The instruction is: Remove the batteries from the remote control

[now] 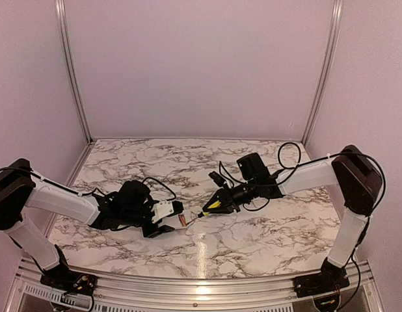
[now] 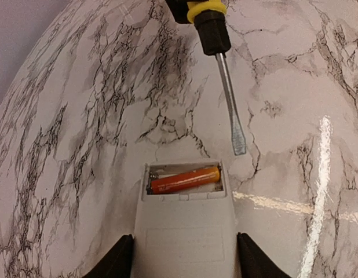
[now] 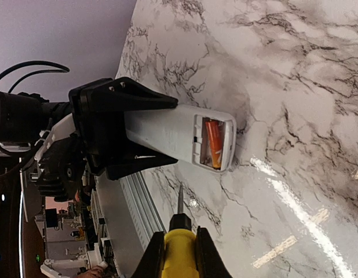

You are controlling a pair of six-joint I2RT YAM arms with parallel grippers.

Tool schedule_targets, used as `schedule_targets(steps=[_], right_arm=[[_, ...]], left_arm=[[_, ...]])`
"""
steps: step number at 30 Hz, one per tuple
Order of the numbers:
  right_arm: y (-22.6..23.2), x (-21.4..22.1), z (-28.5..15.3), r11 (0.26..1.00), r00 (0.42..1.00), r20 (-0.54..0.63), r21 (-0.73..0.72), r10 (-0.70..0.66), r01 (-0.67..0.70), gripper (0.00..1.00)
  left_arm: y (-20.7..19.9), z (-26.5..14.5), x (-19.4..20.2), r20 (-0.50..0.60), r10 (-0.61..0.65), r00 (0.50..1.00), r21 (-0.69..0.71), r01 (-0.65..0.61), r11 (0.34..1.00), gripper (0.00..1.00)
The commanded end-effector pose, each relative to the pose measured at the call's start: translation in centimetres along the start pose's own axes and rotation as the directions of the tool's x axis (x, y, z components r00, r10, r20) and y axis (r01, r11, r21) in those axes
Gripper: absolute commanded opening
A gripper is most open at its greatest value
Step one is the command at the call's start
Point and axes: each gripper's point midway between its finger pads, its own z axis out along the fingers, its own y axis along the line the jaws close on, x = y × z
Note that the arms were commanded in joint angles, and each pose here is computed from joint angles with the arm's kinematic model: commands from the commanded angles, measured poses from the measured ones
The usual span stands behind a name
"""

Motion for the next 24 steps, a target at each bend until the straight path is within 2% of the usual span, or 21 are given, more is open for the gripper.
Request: schedule_targets(steps=[1, 4, 8, 16, 24], right_arm=[[3.9, -2.8, -1.5, 0.995, 0.993, 0.077, -0.042, -0.091, 0.094, 0.0], [4.6, -3.7, -1.6, 0.993, 0.99, 0.094, -0.045, -0.101, 0.106, 0.0], [3.3, -4.1, -1.5, 0.995, 0.992, 0.082, 0.041, -0.095, 0.091, 0.0], [1.4, -4.2, -2.1, 0.977, 0.988, 0.082, 0.177, -0.134, 0.117, 0.0], [0.8, -4.4, -1.8, 0.974, 0.986, 0.081, 0.188, -0.146, 0.128, 0.0]], left_arm=[[0.6, 0.0, -1.0, -0.023, 0.049, 0.999, -0.02, -0.05, 0.999, 0.0], [0.9, 0.0, -1.5, -0.044, 0.081, 0.996, -0.035, -0.083, 0.996, 0.0], [2.2, -0.7, -2.2, -0.068, 0.12, 0.991, -0.113, -0.127, 0.985, 0.0], [2.2, -1.1, -3.5, -0.064, 0.167, 0.984, -0.089, -0.173, 0.981, 0.0], [1.9, -1.1, -5.0, -0.038, 0.201, 0.979, -0.074, -0.204, 0.976, 0.0]])
